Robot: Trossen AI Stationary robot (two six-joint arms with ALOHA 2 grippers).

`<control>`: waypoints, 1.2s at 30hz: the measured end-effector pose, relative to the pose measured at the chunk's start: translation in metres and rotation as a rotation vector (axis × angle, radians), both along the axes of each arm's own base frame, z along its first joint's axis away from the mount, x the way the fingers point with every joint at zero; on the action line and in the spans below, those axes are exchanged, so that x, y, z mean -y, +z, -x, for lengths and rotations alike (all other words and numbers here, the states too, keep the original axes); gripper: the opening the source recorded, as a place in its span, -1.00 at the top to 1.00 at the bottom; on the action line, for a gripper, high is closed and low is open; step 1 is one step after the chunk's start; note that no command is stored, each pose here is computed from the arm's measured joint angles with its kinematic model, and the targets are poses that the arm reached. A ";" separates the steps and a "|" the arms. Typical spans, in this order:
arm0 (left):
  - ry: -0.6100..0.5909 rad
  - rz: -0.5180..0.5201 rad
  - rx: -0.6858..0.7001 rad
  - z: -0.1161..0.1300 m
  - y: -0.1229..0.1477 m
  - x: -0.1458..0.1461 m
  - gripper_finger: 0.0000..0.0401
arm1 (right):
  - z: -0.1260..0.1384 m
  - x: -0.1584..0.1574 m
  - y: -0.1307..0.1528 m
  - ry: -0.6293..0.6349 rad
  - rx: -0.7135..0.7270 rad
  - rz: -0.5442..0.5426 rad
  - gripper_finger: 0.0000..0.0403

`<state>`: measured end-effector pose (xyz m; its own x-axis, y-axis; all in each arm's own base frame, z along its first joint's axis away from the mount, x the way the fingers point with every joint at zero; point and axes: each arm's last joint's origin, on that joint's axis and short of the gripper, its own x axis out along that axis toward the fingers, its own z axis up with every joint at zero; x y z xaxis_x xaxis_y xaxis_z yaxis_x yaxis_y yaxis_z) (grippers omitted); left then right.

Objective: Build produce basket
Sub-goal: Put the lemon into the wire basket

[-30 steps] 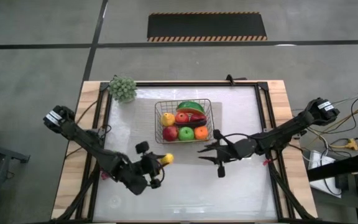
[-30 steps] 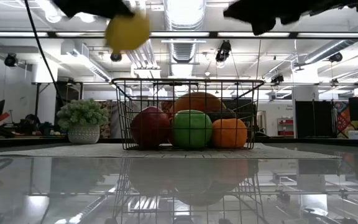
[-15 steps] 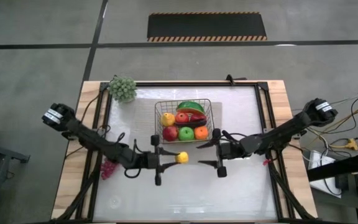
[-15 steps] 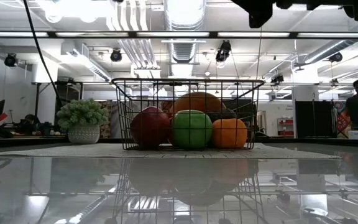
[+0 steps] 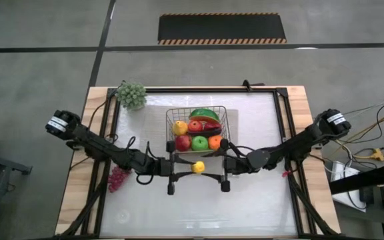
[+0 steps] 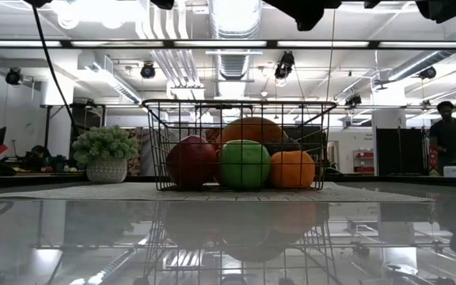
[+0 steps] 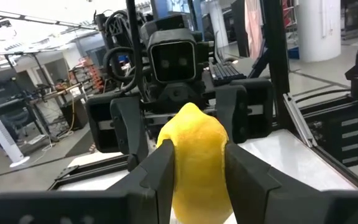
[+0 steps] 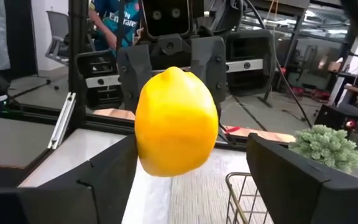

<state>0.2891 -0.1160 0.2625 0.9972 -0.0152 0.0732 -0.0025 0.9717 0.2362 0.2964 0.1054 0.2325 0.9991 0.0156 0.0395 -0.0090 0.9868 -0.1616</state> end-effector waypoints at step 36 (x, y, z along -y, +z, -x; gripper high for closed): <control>0.085 -0.089 -0.063 0.015 -0.006 -0.015 -0.24 | 0.001 0.024 0.006 -0.011 -0.114 -0.096 0.63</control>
